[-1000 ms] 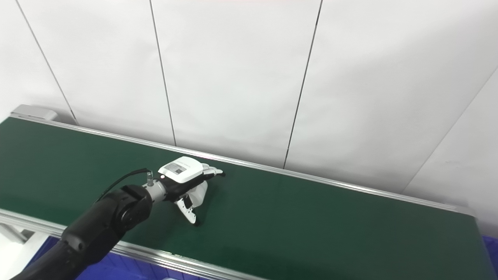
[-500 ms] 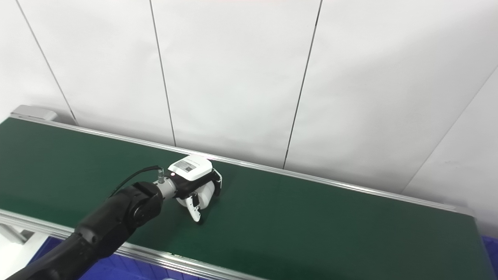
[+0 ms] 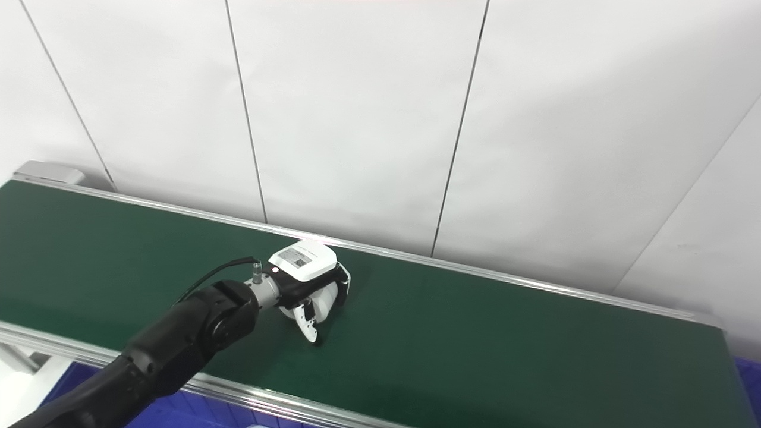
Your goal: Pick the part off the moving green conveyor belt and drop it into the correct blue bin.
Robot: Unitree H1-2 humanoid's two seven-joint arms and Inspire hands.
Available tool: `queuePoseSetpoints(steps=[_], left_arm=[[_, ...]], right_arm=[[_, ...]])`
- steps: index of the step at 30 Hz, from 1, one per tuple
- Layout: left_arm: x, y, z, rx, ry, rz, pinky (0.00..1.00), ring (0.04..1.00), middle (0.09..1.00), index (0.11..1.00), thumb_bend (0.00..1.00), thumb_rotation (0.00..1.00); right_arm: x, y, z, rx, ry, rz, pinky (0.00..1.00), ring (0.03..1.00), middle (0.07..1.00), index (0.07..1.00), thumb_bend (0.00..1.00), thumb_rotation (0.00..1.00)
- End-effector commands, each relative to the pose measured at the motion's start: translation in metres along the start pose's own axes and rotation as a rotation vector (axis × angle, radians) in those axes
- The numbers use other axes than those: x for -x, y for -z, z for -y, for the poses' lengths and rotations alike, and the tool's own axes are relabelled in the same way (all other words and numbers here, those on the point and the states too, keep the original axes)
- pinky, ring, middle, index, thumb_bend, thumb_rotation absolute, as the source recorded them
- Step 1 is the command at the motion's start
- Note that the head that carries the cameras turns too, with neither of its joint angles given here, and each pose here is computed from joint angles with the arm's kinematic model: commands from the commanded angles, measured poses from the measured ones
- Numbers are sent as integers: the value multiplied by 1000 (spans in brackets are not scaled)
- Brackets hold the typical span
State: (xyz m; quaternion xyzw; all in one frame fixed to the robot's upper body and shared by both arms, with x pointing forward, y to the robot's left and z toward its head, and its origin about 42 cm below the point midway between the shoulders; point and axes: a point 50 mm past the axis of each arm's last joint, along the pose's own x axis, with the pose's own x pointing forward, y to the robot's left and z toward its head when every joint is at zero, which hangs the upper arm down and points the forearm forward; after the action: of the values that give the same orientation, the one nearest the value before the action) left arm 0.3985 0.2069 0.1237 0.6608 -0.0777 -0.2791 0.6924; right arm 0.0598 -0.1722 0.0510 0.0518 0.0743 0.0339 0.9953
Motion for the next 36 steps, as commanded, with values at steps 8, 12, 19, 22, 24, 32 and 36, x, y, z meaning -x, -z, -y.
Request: queuePoseSetpoints(steps=[8,12,19,22,24,32,36], left_arm=[[23,-6,-52,1,-152,68,383,430,528,481,502,0],[40,-20,-73,4,-203,116,369,419,532,472,501,0],[73,-45,-109,-3,-224,152,365,422,517,478,503,0],[82,-54,-120,12,-211,153,366,426,519,482,503,0],[90,-59,-124,22,-205,160,370,427,524,477,502,0],[117,-82,-123,67,-157,165,323,399,487,510,502,0],[129,-96,-108,116,-95,146,305,390,492,514,501,0]], right_arm=[[2,-15,-4,-15,-5,16,1000,996,1000,1000,720,1000],[1,-22,-4,-14,-6,22,1000,995,1000,1000,722,1000],[-1,-39,1,-42,-27,37,1000,1000,1000,1000,754,1000],[-1,-46,5,-66,-32,33,1000,1000,1000,1000,761,1000],[-2,-50,10,-74,-44,38,1000,1000,1000,1000,777,1000],[-3,-62,34,-73,-74,47,1000,1000,1000,1000,773,1000],[-2,-66,43,-69,-73,35,1000,1000,1000,1000,766,1000]])
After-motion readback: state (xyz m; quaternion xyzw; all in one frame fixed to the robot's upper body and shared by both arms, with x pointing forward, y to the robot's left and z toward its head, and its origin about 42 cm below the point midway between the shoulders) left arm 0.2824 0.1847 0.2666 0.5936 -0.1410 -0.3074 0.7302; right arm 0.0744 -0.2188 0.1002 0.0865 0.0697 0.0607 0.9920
